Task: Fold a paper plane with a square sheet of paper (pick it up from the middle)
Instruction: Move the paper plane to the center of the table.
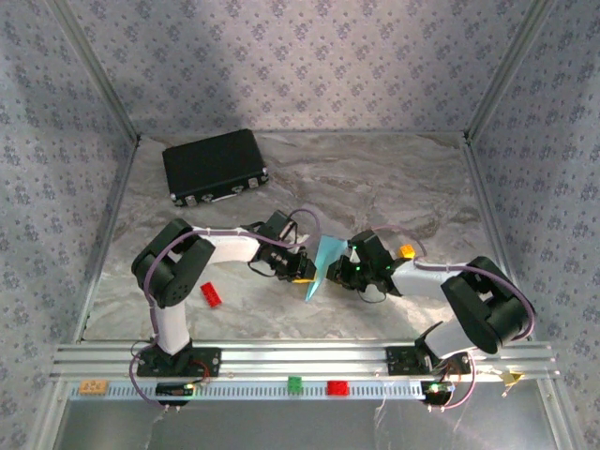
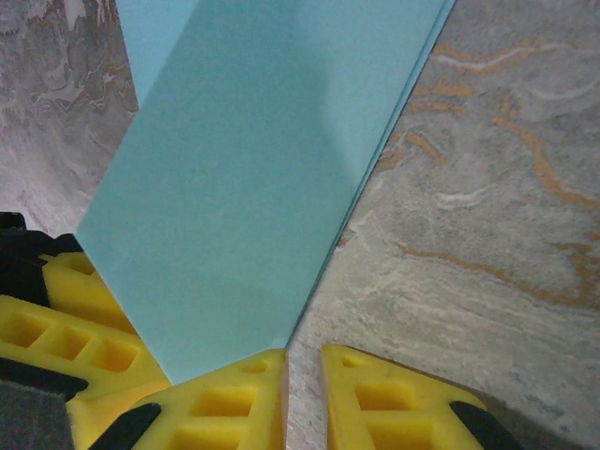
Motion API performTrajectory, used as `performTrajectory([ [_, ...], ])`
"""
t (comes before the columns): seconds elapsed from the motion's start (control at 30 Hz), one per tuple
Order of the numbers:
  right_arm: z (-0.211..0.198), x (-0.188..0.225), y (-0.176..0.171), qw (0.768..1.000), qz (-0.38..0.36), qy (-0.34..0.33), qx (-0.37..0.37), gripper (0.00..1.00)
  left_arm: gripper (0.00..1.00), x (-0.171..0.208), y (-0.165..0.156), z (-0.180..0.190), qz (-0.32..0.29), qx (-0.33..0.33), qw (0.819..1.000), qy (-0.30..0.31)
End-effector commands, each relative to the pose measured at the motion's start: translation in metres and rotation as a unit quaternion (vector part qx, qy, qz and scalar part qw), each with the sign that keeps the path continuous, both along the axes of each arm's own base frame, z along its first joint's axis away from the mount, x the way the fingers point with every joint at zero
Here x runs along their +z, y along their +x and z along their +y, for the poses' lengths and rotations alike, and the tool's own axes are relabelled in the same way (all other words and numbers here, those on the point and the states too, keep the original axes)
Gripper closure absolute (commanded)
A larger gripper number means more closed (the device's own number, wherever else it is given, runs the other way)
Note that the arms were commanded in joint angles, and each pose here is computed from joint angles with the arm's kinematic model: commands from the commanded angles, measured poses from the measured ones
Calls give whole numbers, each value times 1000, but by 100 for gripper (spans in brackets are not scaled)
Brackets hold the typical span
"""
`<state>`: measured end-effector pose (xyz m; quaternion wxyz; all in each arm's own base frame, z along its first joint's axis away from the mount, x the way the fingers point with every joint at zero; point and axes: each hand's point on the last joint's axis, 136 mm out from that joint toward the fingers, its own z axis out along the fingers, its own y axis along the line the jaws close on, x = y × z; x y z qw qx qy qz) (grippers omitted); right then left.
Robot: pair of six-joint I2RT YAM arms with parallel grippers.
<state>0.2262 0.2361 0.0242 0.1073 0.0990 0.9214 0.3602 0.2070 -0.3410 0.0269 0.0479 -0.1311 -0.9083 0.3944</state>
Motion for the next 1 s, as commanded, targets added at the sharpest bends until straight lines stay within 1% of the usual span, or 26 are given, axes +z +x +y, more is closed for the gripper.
performTrajectory([
  [0.0,1,-3,-4,1000,8,0,3,82,79,4,-2,-11,-2,-23,999,-22],
  [0.23,2,-3,-3,1000,7,4,2,83,80,3,-4,-13,0,-33,999,-21],
  [0.33,2,-3,-3,1000,7,4,1,83,84,5,-4,-12,-6,-32,999,-20],
  [0.47,1,-1,-2,1000,5,6,0,83,94,13,-2,-14,-18,-34,999,-26],
  [0.63,-3,2,0,1000,-1,0,-8,83,98,25,5,-8,-51,-21,998,-12],
  [0.77,-7,9,4,1000,-13,-6,-20,83,100,32,22,12,-107,29,993,43],
  [0.83,-13,11,6,999,-13,-24,-29,83,100,36,33,30,-140,59,984,89],
  [0.9,-15,13,8,999,-17,-40,-31,83,100,37,43,50,-168,86,972,142],
  [0.97,-15,17,9,998,-20,-45,-31,83,100,37,47,66,-184,103,961,180],
])
